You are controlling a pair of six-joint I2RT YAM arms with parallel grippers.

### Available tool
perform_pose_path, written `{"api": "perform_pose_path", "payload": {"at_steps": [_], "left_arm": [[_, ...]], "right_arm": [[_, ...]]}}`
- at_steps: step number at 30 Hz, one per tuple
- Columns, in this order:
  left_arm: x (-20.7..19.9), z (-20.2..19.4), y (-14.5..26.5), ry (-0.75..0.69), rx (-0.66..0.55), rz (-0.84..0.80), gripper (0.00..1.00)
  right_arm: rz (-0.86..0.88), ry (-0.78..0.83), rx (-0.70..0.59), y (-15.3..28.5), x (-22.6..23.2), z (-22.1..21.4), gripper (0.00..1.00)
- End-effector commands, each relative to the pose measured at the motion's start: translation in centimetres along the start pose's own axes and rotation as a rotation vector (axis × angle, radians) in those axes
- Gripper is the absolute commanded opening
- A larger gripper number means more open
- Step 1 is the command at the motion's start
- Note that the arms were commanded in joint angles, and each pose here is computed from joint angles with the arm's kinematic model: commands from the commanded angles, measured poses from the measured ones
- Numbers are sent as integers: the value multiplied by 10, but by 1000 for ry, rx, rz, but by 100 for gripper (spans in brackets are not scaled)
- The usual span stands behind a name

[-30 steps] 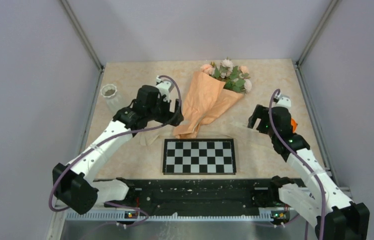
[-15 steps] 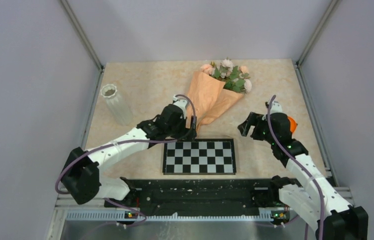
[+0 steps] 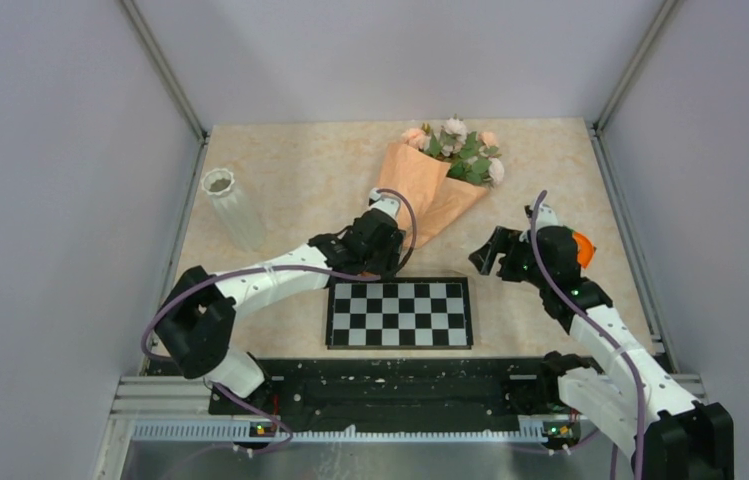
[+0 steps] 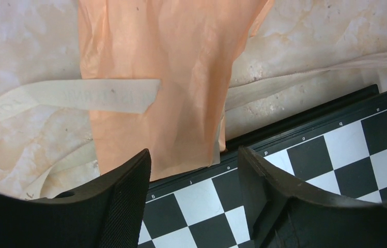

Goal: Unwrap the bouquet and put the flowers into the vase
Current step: Unfold the wrapping paper at the center of the board.

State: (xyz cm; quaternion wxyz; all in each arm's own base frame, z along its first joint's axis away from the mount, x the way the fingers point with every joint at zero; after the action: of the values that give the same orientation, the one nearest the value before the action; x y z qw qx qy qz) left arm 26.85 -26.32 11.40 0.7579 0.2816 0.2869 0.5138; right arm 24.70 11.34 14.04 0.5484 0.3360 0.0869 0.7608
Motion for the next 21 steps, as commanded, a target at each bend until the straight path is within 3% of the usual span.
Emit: {"api": "perform_pose_path", "payload": {"at_steps": [1,10,15,21], "left_arm": [[-6,23,3,-32,-76,40,66],[-11,24,-3,-55,-71,46,49],[-13,22,-8,-63,-61,51,45],[-6,24,-7,-40,-56,114,20]], "right_arm": [[28,10,-42,-1,5,12,80],[37,4,-29,-4,5,9,77],[45,4,-34,-5,7,12,77],[52,4,-26,-5,8,11,79]]}}
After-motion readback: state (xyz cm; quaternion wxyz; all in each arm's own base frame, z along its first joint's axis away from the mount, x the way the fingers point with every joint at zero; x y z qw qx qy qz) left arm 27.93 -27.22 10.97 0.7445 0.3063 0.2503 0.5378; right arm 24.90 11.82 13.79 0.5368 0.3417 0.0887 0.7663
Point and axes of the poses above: each gripper's point midway between its finger pads, its own y axis back along the fingers, its own x axis along the line the jaws close on, z = x × y, the point moved 2 cm from there along y, back along the fingers, and after that the axes turned 4 degrees about y, right-handed, at the moved point
